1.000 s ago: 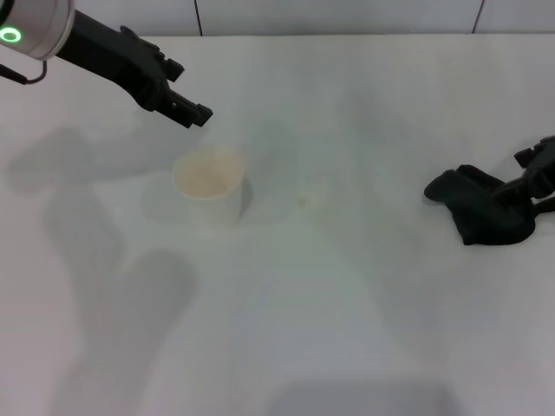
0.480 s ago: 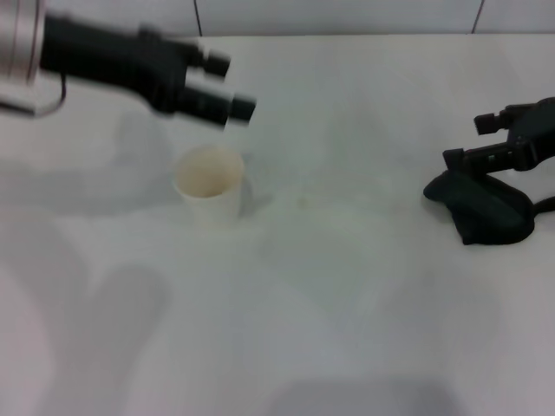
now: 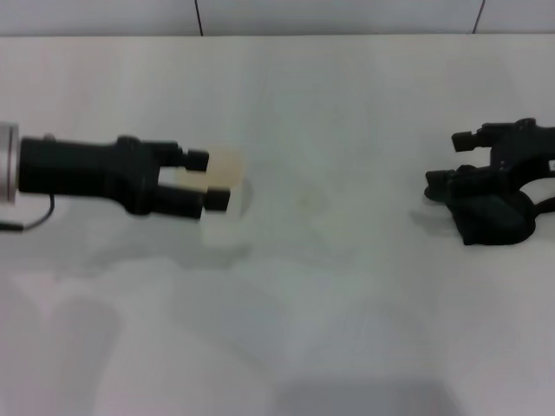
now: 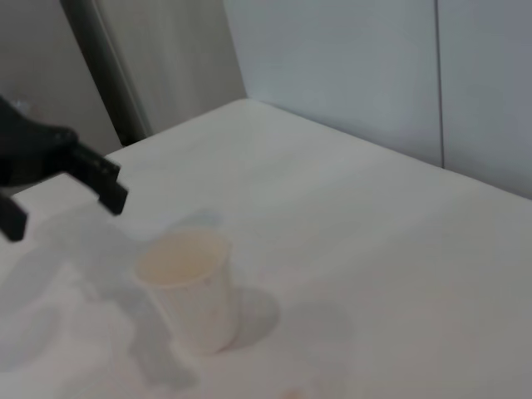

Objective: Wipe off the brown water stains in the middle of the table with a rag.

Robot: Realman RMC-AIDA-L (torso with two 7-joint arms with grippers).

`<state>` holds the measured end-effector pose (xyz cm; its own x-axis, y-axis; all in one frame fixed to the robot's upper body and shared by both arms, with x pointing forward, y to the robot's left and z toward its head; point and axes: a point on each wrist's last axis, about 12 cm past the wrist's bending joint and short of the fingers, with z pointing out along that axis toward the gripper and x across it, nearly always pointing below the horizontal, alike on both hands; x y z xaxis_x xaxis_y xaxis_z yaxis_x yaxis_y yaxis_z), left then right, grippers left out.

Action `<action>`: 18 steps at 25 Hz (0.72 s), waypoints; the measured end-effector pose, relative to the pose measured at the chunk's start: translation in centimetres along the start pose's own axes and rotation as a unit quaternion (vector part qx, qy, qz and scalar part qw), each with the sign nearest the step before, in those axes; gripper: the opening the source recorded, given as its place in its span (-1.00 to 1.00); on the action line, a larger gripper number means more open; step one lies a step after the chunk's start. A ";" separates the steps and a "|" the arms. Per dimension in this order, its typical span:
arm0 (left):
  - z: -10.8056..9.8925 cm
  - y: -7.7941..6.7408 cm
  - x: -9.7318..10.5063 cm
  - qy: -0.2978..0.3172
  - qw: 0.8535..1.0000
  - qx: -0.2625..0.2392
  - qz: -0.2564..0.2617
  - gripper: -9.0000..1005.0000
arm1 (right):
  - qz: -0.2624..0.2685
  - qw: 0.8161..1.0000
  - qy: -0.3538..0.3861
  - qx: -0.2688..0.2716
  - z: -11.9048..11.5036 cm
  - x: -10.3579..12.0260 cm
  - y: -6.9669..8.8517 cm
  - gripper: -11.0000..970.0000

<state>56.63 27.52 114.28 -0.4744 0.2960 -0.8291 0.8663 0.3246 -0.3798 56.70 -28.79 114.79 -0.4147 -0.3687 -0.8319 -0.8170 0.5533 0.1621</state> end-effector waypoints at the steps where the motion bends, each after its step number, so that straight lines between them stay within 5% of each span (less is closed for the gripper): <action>1: 0.1 -0.1 0.5 -0.001 1.000 0.004 0.008 0.74 | 0.003 1.000 -0.003 -0.003 0.2 0.3 0.0 0.80; 11: 0.3 -0.5 5.9 -0.062 0.996 -0.026 0.064 0.74 | 0.025 0.999 -0.021 -0.009 0.9 1.8 -0.2 0.80; 18: 0.2 -0.8 7.8 -0.093 0.990 -0.052 0.092 0.74 | 0.005 0.999 -0.028 -0.019 1.4 1.9 0.0 0.80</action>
<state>52.26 29.33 108.06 -0.2651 0.1902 -0.9453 0.9099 0.3737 -0.1800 56.44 -28.44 112.52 -0.3996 -0.3201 -0.8590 -0.8282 0.5278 0.1886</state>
